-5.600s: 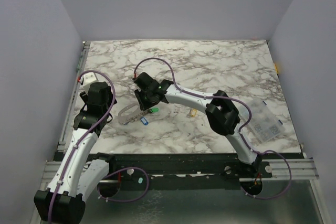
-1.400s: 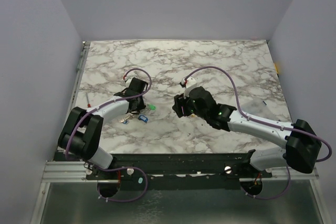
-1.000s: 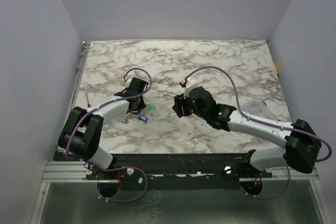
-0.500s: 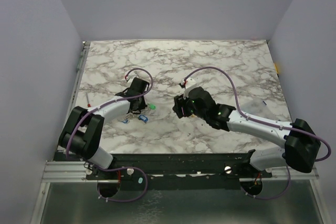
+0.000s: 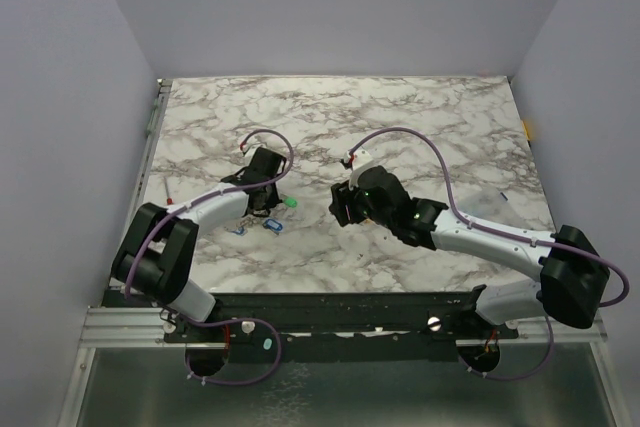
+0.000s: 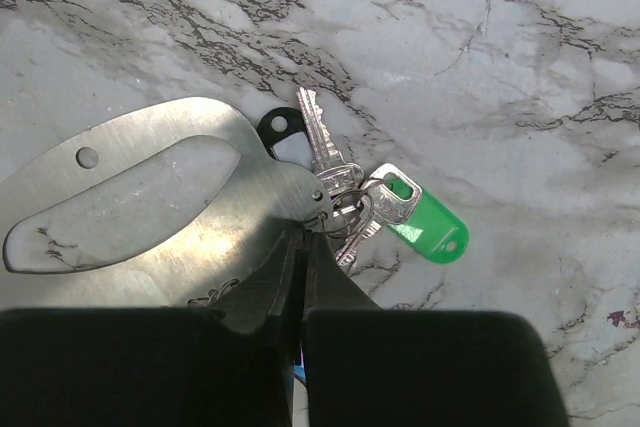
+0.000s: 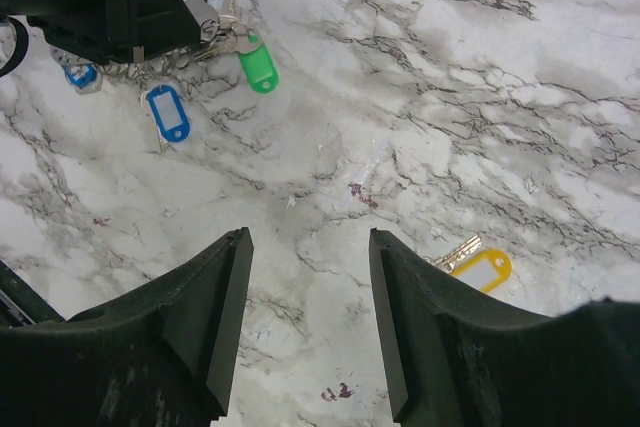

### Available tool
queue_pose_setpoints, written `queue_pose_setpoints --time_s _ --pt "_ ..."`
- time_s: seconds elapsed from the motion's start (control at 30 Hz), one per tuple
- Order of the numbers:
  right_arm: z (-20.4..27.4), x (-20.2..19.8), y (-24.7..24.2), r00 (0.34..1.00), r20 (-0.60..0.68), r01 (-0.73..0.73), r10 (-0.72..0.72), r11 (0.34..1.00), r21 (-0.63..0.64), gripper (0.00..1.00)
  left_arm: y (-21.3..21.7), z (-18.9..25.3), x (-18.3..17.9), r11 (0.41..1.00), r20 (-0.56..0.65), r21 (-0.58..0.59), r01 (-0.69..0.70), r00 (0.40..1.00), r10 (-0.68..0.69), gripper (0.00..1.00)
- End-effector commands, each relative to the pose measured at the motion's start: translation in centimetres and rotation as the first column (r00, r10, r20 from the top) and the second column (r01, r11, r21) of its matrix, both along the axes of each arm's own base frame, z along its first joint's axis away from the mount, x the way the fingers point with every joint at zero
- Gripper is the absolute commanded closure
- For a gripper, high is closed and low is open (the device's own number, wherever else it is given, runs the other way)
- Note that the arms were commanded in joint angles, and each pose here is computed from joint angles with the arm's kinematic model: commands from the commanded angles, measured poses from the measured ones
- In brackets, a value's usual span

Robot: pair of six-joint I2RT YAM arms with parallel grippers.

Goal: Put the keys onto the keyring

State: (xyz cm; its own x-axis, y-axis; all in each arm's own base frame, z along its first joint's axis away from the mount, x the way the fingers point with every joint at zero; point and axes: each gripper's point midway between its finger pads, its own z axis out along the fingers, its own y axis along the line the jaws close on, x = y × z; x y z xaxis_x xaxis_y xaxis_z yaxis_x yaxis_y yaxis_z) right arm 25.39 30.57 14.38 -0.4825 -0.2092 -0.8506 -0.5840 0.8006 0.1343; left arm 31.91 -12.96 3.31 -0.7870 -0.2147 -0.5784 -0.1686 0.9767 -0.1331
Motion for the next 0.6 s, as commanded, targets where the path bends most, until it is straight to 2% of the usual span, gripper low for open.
queue_pose_setpoints --time_s 0.0,0.37,0.57 --pt "0.6 0.1 0.0 1.0 -0.001 0.002 -0.002 1.0 0.005 0.41 -0.7 2.7 0.4 0.999 0.055 -0.027 0.033 0.998 -0.031 1.0" --pt "4.6 0.6 0.2 0.998 0.068 -0.003 0.0 0.999 0.04 0.41 -1.9 9.7 0.3 0.982 0.163 -0.054 0.182 0.972 -0.171 1.0" --pt "7.1 0.5 0.5 0.994 0.107 -0.035 0.027 0.996 0.078 0.41 -3.4 13.2 0.0 0.95 0.205 -0.082 0.301 0.938 -0.28 1.0"
